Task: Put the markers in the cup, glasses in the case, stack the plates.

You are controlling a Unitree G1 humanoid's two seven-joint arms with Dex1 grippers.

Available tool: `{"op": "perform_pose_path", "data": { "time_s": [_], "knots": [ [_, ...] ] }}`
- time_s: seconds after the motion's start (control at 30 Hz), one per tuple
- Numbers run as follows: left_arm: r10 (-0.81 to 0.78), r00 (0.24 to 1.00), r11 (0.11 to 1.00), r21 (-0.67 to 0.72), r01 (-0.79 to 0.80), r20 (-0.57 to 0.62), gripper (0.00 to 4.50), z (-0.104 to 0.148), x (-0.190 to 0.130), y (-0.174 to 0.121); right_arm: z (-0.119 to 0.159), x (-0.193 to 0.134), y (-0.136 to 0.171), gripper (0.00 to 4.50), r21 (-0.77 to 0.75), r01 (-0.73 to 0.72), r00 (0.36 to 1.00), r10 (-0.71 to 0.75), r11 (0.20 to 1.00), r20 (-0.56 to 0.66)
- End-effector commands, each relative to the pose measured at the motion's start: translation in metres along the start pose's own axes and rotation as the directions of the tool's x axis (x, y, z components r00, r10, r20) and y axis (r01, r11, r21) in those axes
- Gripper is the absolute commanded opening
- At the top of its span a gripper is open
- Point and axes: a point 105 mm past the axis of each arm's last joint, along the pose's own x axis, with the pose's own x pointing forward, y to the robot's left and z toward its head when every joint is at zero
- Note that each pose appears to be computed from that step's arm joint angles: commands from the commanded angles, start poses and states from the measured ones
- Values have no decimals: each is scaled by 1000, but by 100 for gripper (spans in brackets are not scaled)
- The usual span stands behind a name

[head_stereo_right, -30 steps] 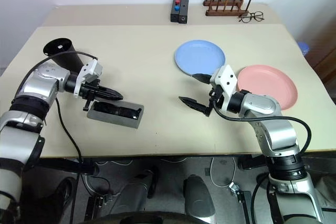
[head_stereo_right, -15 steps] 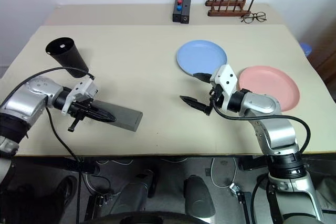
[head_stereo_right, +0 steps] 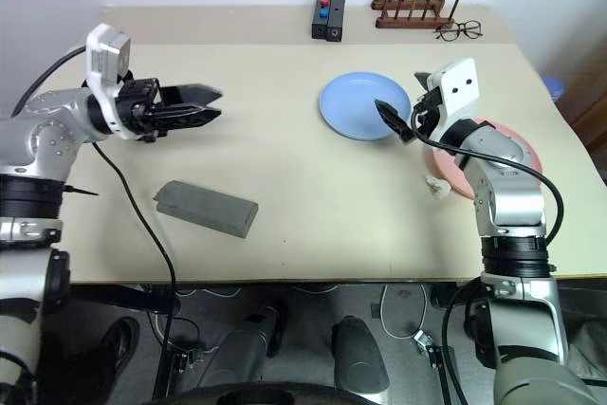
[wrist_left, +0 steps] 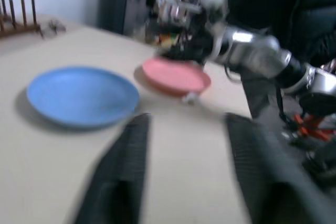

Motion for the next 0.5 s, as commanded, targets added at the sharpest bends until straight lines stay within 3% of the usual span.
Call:
{"op": "perform_pose_path", "data": {
  "time_s": [0.03, 0.23, 0.5],
  "knots": [
    [-59, 998, 997, 47, 58, 23, 437, 14, 13, -14, 2, -12, -24, 450, -62, 69, 995, -73, 996, -66],
    [-135, 991, 991, -28, 134, -24, 444, -8, 17, -32, -15, -54, -25, 450, -54, -34, 974, 21, 998, -228],
    [-149, 986, 989, 12, 150, -70, 444, -20, 23, -34, -39, -115, -41, 450, -92, -90, 897, 40, 992, -441]
  ]
}}
